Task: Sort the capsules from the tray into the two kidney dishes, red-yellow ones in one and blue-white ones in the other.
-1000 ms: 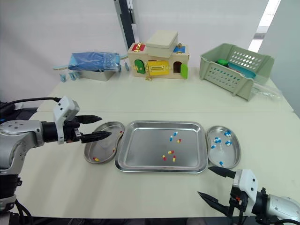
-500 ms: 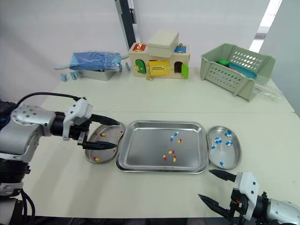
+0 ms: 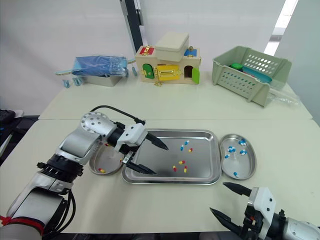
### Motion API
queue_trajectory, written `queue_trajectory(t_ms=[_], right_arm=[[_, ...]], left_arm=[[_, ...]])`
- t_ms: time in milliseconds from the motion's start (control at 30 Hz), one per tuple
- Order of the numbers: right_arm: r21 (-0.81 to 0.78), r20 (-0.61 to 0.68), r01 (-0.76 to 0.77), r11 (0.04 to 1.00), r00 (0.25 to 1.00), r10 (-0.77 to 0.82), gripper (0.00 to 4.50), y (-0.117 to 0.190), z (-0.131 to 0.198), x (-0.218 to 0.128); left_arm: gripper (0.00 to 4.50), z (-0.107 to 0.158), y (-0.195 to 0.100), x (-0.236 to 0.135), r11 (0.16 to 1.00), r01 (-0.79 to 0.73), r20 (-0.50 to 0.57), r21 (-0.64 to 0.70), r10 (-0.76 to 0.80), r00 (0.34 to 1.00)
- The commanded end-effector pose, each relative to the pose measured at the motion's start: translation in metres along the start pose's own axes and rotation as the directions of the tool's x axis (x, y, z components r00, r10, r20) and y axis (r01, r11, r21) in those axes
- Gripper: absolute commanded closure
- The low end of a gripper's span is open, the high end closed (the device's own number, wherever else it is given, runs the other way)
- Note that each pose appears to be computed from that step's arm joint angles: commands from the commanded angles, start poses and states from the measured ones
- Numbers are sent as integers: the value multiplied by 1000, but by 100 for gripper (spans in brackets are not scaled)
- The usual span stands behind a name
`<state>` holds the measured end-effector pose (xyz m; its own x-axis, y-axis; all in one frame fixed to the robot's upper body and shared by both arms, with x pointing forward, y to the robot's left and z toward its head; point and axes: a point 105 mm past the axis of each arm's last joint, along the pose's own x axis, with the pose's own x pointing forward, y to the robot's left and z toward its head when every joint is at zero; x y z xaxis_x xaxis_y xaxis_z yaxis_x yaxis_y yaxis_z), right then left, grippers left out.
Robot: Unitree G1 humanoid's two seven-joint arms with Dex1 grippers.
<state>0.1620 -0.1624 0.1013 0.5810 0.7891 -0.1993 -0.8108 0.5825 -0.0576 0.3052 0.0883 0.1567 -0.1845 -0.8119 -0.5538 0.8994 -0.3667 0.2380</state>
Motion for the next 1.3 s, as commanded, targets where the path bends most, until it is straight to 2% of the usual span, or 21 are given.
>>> queue_trajectory(t_ms=[33, 233, 467, 667, 1300], right_arm=[[-36, 27, -3, 999, 1000, 4, 0, 3, 9, 1], [-38, 28, 8, 999, 1000, -7, 0, 3, 10, 2], [-32, 32, 14, 999, 999, -13, 0, 7, 11, 6], [-32, 32, 19, 999, 999, -18, 0, 7, 11, 7], [-32, 34, 31, 999, 999, -30, 0, 6, 15, 9]], left_arm=[[90, -2, 5, 13, 997, 54, -34, 54, -52, 998], [275, -8, 10, 24, 992, 96, -70, 79, -91, 993], [275, -18, 16, 41, 984, 145, -127, 103, -131, 983], [275, -19, 22, 49, 986, 138, -116, 92, -127, 985], [275, -35, 26, 51, 991, 129, -176, 36, -121, 977]])
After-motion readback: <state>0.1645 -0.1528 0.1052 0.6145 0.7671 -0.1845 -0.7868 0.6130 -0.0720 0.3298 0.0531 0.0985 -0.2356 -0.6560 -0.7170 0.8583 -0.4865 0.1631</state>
